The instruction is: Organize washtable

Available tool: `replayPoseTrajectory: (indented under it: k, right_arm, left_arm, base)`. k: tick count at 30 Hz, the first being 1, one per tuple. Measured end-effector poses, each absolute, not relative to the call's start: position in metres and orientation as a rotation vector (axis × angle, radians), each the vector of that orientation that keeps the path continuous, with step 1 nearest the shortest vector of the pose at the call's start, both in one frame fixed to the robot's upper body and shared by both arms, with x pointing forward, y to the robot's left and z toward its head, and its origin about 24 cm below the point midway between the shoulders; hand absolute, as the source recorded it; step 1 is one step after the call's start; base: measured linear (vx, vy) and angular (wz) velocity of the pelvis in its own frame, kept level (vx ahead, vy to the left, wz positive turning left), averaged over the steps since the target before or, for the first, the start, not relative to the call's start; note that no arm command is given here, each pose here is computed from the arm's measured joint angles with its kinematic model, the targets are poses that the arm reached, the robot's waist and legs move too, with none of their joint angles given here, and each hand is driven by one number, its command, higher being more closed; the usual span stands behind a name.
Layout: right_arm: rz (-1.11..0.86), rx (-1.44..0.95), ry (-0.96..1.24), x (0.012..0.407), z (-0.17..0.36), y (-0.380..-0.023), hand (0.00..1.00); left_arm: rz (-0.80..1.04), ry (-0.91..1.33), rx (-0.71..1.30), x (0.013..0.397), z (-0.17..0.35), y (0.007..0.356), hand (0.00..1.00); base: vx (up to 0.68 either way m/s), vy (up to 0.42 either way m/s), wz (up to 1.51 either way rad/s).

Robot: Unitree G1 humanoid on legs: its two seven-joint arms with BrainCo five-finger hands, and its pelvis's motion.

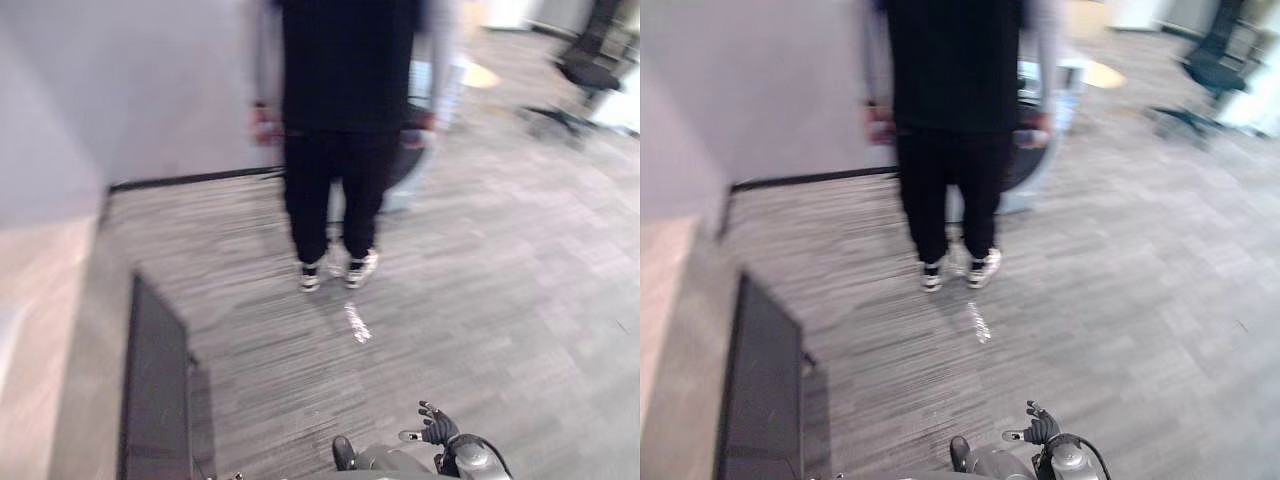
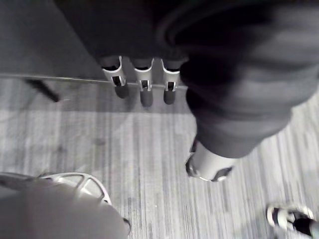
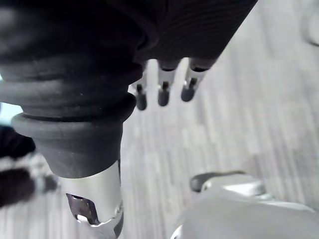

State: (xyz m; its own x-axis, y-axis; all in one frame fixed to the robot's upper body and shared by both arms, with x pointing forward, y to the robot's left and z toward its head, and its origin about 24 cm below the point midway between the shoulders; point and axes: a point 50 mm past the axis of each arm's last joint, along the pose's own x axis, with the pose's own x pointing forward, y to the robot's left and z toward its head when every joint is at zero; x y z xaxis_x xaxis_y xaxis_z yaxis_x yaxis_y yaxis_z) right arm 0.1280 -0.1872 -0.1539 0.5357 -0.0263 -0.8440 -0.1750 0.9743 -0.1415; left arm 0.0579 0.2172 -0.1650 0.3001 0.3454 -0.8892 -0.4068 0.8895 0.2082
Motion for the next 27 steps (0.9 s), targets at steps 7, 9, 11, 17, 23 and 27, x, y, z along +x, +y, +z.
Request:
replayPoseTrajectory:
  k: [7,9,11,17,23,27]
  right_arm:
    - [-0.034,-0.158,0.958,0.135,-0.148,-0.203,0.0]
    - [-0.03,-0.14,0.988,0.122,-0.152,-0.2,0.0]
    - [-0.031,-0.134,0.997,0.12,-0.153,-0.201,0.0]
    - [-0.059,-0.112,1.099,0.087,-0.162,-0.206,0.0]
    - [0.004,-0.108,1.067,0.102,-0.162,-0.187,0.0]
    - [-0.092,-0.066,1.1,0.085,-0.164,-0.201,0.0]
  left_arm:
    - [0.412,1.119,-0.049,0.088,-0.163,0.204,0.0]
    - [0.431,1.101,-0.064,0.089,-0.161,0.211,0.0]
    - [0.428,1.108,-0.051,0.086,-0.162,0.213,0.0]
    - [0.471,1.106,-0.091,0.08,-0.161,0.218,0.0]
    - [0.536,1.168,-0.022,0.042,-0.162,0.234,0.0]
    - [0.486,1.139,0.023,0.061,-0.161,0.231,0.0]
  base:
    - [-0.03,-0.05,-1.79]
    - [0.14,-0.083,-1.46]
    - [0.1,-0.109,-1.72]
    - [0.08,-0.064,-1.29]
    - [-0.05,0.118,-3.3]
    - [0.02,0.212,-1.16]
